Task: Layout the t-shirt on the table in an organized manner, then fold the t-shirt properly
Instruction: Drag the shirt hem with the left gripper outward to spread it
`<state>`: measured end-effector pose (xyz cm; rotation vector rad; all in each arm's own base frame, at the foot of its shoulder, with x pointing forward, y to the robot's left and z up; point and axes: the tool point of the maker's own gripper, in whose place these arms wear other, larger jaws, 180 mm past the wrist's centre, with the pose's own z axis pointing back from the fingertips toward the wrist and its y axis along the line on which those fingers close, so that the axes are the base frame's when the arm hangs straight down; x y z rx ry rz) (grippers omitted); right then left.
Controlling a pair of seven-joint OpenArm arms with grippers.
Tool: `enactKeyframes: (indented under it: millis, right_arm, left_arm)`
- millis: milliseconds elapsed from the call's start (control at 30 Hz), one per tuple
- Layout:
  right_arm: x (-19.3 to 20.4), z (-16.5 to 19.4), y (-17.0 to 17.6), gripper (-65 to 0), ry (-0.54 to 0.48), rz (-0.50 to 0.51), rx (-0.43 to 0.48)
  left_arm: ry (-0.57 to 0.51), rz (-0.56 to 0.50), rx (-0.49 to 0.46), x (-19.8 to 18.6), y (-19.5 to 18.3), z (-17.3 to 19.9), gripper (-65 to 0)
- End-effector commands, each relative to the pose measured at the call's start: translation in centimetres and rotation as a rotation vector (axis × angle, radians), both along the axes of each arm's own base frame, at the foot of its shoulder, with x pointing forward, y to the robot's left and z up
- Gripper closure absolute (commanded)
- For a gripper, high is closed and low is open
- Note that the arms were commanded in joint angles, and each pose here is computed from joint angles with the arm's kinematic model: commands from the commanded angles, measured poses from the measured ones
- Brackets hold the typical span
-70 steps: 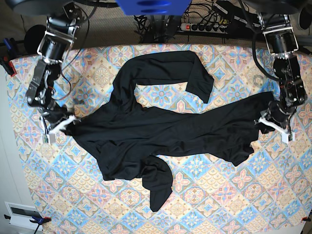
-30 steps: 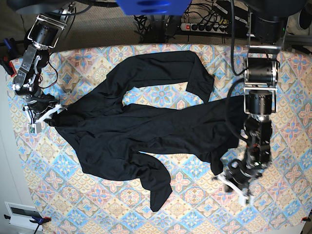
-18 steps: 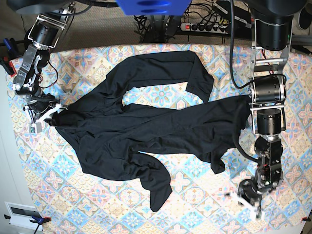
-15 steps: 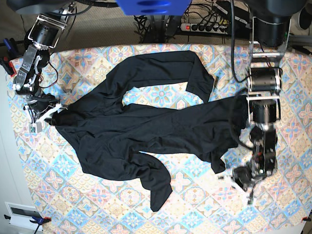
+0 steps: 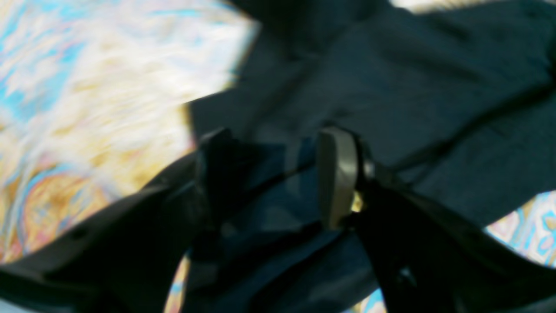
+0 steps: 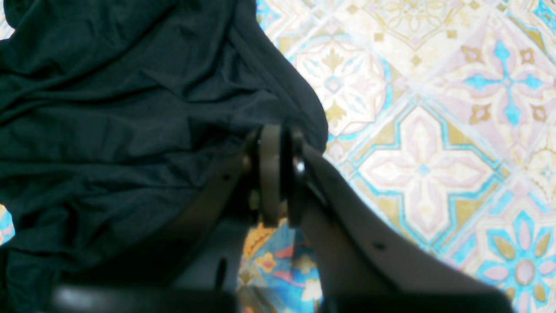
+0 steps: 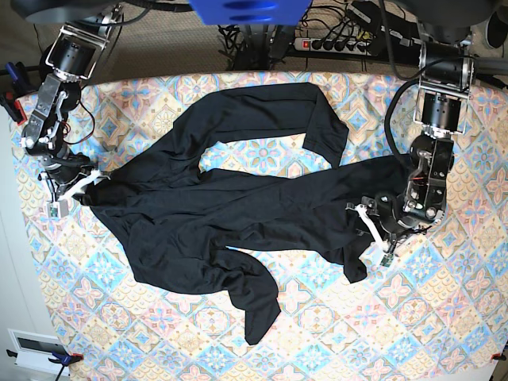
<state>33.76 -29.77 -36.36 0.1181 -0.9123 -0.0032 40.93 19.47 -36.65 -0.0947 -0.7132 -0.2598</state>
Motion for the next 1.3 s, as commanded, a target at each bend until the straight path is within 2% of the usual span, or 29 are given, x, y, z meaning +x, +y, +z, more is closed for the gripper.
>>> enactKeyframes:
  millis: [0, 200, 267, 400, 500, 667, 700, 867, 1033, 1267]
  right_arm:
    - [1.1, 2.0, -0.6, 0.0, -0.062, 0.001, -0.013]
    - [1.0, 1.9, -0.6, 0.0, -0.06, 0.001, -0.01]
    - [1.0, 1.9, -0.6, 0.0, -0.06, 0.001, -0.01]
    - [0.9, 1.9, -0.5, 0.0, -0.061, 0.002, -0.008]
    - [0.9, 1.9, -0.5, 0.0, -0.061, 0.002, -0.008]
    - [0.9, 1.9, -0.5, 0.0, -0.061, 0.002, -0.008]
    - [0.9, 1.9, -0.5, 0.0, -0.061, 0.002, -0.008]
    - [0.9, 1.8, -0.5, 0.0, -0.06, 0.002, -0.01]
    - [1.1, 2.0, -0.5, 0.0, -0.064, 0.002, -0.011]
    - [1.1, 1.9, -0.6, 0.0, -0.062, 0.001, -0.012]
  left_arm:
    - [-0.051, 0.006, 0.007, 1.0, 0.7, 1.5, -31.8]
    - [0.004, 0.038, 0.008, 0.5, 1.2, -1.1, -31.8]
    - [-0.012, 0.042, -0.003, 0.7, 0.9, -1.3, -31.8]
    - [-0.006, 0.017, 0.051, 0.5, 0.7, -2.8, -30.9]
    - [-0.035, -0.011, 0.093, 0.7, 0.3, -3.5, -23.5]
    - [-0.115, -0.017, 0.123, 1.9, 0.4, -3.2, -0.3]
    - [-0.125, -0.018, 0.126, 2.1, 0.4, -3.0, 0.0]
    - [-0.202, -0.001, 0.119, 5.0, 0.9, 0.6, 0.0]
    - [-0.32, 0.102, 0.067, 7.2, 3.5, 5.7, 0.0]
    - [-0.457, 0.111, 0.048, 8.5, 3.3, 12.7, 0.0]
